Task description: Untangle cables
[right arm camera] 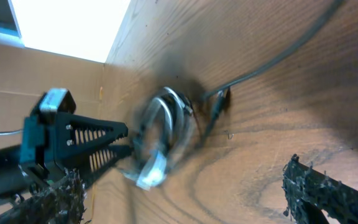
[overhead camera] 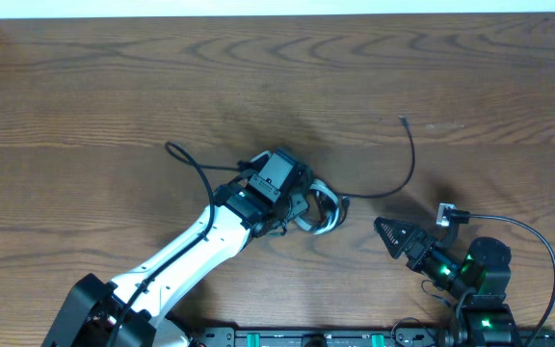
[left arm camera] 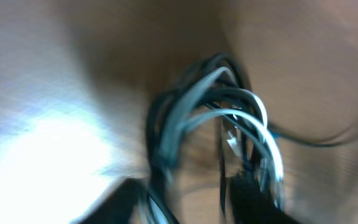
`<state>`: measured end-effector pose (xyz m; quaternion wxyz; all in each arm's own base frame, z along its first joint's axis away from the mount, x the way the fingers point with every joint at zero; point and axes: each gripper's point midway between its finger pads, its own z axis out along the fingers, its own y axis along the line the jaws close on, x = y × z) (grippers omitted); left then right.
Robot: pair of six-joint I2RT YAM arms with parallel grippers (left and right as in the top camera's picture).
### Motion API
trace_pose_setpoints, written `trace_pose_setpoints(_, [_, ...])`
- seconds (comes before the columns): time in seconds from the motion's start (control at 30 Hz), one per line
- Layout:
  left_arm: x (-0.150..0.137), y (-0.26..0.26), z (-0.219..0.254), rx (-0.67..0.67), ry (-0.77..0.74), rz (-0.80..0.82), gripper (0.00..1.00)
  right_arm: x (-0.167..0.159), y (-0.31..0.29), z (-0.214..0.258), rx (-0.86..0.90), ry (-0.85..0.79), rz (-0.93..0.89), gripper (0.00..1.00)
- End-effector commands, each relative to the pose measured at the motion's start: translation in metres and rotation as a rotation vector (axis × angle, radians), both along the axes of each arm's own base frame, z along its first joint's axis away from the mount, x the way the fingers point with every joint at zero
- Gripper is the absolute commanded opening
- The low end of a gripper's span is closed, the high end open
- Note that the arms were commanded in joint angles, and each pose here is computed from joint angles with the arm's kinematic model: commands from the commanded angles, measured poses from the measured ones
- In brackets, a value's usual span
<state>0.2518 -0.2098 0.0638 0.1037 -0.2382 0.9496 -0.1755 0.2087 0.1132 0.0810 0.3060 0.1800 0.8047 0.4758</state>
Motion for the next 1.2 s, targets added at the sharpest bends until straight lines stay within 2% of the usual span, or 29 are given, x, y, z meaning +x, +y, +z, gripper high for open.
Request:
trace_pose_setpoints(0.0, [0.001, 0.007, 0.007, 0.03, -0.003, 0.026, 0.89, -0.001, 0.001, -0.002, -0.036, -0.031, 0.024, 0.99])
trace_pose_setpoints(0.03, [-0.002, 0.009, 0.006, 0.049, -0.003, -0.011, 0.92, -0.001, 0.001, -0.002, -0.037, -0.031, 0.025, 0.99])
trace_pose_setpoints(0.23, [-0.003, 0.006, 0.006, 0.152, -0.11, -0.414, 0.94, -0.001, 0.001, -0.002, -0.041, -0.035, 0.026, 0.99])
trace_pose_setpoints(0.4, [0.021, 0.026, 0.009, 0.39, -0.268, -0.623, 0.92, 0.0, 0.0, -0.002, -0.063, -0.054, 0.029, 0.99])
trace_pose_setpoints(0.5, [0.024, 0.026, 0.002, 0.464, -0.304, -0.799, 0.92, 0.0, 0.0, -0.002, -0.063, -0.053, 0.03, 0.99])
trace_pose_setpoints(0.73, [0.026, 0.013, -0.025, 0.461, -0.288, -0.943, 0.94, 0.0, 0.0, -0.002, -0.064, -0.054, 0.03, 0.99])
trace_pose_setpoints(0.93, [0.014, -0.01, -0.042, 0.332, -0.269, -1.054, 0.92, 0.0, 0.0, -0.002, -0.088, -0.077, 0.043, 0.99])
trace_pose_setpoints(1.1, [0.02, -0.014, -0.039, 0.344, -0.319, -1.094, 0.66, 0.0, 0.0, -0.002, -0.091, -0.08, 0.044, 0.99])
trace_pose_setpoints(1.17, [0.024, -0.017, -0.038, 0.343, -0.341, -1.095, 0.64, 0.0, 0.0, -0.002, -0.091, -0.08, 0.045, 0.99])
